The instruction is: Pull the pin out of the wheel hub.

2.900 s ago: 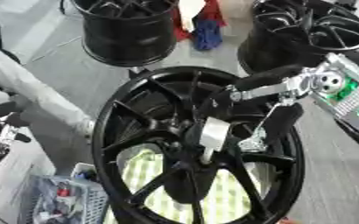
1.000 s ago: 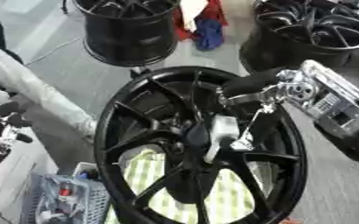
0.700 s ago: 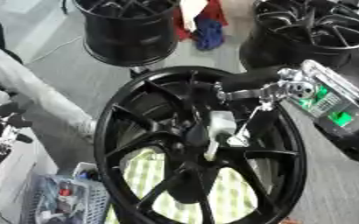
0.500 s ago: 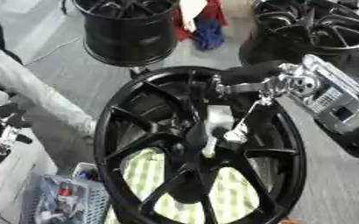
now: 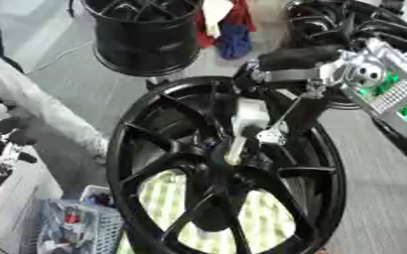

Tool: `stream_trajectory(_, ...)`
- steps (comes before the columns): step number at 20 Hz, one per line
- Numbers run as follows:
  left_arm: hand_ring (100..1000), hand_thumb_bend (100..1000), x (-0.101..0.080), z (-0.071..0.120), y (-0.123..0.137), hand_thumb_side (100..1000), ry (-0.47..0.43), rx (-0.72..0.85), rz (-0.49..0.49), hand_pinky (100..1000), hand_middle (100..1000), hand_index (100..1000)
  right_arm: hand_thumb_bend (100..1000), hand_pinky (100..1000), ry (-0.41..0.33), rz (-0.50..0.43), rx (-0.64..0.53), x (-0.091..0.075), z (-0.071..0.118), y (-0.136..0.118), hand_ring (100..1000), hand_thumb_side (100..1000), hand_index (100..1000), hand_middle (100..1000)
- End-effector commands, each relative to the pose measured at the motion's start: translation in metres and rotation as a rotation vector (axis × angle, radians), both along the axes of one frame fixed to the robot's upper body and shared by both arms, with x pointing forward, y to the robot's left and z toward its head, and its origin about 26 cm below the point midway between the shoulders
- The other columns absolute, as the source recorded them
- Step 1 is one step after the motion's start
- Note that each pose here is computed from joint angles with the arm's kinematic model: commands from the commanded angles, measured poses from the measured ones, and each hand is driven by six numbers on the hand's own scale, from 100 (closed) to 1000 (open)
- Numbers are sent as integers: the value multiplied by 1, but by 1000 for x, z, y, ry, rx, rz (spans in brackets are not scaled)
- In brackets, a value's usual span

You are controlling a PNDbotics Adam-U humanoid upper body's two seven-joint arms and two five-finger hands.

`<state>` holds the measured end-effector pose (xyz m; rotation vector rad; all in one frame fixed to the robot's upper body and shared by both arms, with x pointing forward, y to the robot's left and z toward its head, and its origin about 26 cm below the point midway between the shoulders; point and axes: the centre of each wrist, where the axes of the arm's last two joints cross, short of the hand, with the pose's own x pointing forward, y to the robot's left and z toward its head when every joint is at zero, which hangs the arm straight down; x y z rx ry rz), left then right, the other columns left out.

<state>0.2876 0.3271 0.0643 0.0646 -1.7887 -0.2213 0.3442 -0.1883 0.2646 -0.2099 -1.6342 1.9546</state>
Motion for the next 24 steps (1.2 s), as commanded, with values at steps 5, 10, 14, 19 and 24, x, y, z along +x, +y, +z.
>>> stream_trajectory(5,678,208,0,8,8,426,-17,26,23,513,737,824,100,248,-154,-208,92,-26,50,-68,337,100,483,324)
stream_trajectory(10,677,209,-1,9,10,425,-27,17,43,514,737,824,100,255,-234,-587,173,-35,27,-151,338,100,486,323)
stream_trajectory(14,677,209,-3,8,11,424,-31,12,57,514,737,823,100,268,-248,-878,233,-41,-18,-212,347,100,505,338)
stream_trajectory(19,677,207,-3,6,10,425,-29,7,55,514,737,823,100,534,-144,-1141,182,-53,-93,-254,550,135,748,578)
stream_trajectory(24,676,206,-5,3,11,425,-25,5,64,515,737,823,100,857,-44,-1379,186,-69,-156,-281,852,332,917,847)
